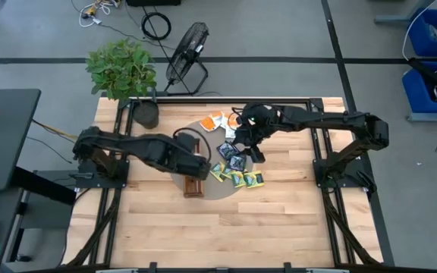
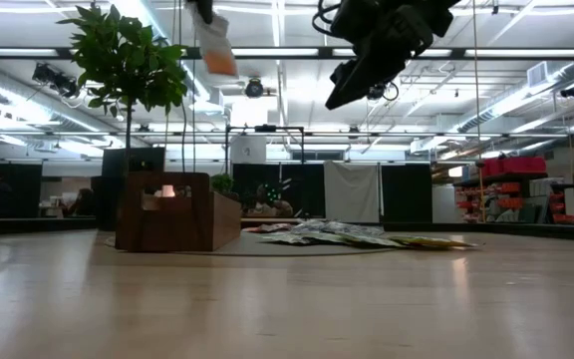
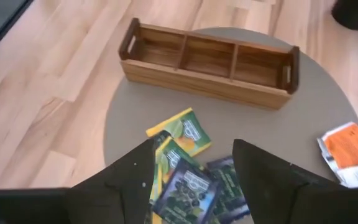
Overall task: Pick & Place Tea
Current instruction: Put the white tea bag into the bottom section of the wooden organizer
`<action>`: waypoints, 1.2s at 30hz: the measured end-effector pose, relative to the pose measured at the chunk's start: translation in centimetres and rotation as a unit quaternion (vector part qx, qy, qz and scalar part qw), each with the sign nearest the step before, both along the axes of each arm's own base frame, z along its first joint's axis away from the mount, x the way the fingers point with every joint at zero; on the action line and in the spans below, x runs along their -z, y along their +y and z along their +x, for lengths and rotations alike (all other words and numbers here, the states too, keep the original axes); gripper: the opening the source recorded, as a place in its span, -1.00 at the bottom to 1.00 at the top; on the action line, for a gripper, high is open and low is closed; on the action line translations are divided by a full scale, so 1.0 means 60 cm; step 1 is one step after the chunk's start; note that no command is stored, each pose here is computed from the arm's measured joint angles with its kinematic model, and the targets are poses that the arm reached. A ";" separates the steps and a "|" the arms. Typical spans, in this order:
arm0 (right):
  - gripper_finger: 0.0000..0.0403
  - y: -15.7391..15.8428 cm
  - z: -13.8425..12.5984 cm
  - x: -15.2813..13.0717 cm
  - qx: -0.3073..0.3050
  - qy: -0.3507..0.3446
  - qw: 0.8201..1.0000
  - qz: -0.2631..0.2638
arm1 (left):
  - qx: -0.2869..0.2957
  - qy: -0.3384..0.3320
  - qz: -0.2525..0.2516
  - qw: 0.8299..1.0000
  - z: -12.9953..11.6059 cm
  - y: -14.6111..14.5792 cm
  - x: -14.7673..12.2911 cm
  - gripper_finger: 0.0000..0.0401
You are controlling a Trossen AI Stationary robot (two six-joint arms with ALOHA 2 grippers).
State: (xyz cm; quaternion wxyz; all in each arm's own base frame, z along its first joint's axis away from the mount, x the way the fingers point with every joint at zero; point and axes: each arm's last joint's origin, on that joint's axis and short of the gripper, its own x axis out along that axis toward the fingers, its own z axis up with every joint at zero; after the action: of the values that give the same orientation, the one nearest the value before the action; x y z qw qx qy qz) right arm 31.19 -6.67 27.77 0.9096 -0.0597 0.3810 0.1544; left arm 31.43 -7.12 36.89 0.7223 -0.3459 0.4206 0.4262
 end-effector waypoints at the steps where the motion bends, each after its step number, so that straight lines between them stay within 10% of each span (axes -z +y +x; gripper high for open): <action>1: 0.11 0.005 0.001 0.000 -0.005 0.001 1.000 0.000 | -0.005 0.016 0.003 1.000 0.003 -0.005 0.009 -0.99; 21: 0.11 0.070 0.003 0.009 -0.006 0.048 0.997 -0.055 | 0.088 0.159 0.035 0.983 0.068 -0.053 0.126 -0.99; 36: 0.11 0.107 0.003 0.011 -0.004 0.063 0.997 -0.038 | -0.019 0.096 0.081 0.992 0.069 -0.050 0.122 -0.99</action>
State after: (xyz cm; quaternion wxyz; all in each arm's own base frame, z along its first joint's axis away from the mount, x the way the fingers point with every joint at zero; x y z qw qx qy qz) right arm 31.38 -0.26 27.13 0.8804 -0.0860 0.4427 0.1464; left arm 35.60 -10.09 29.54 0.6961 -0.2511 0.4455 0.5039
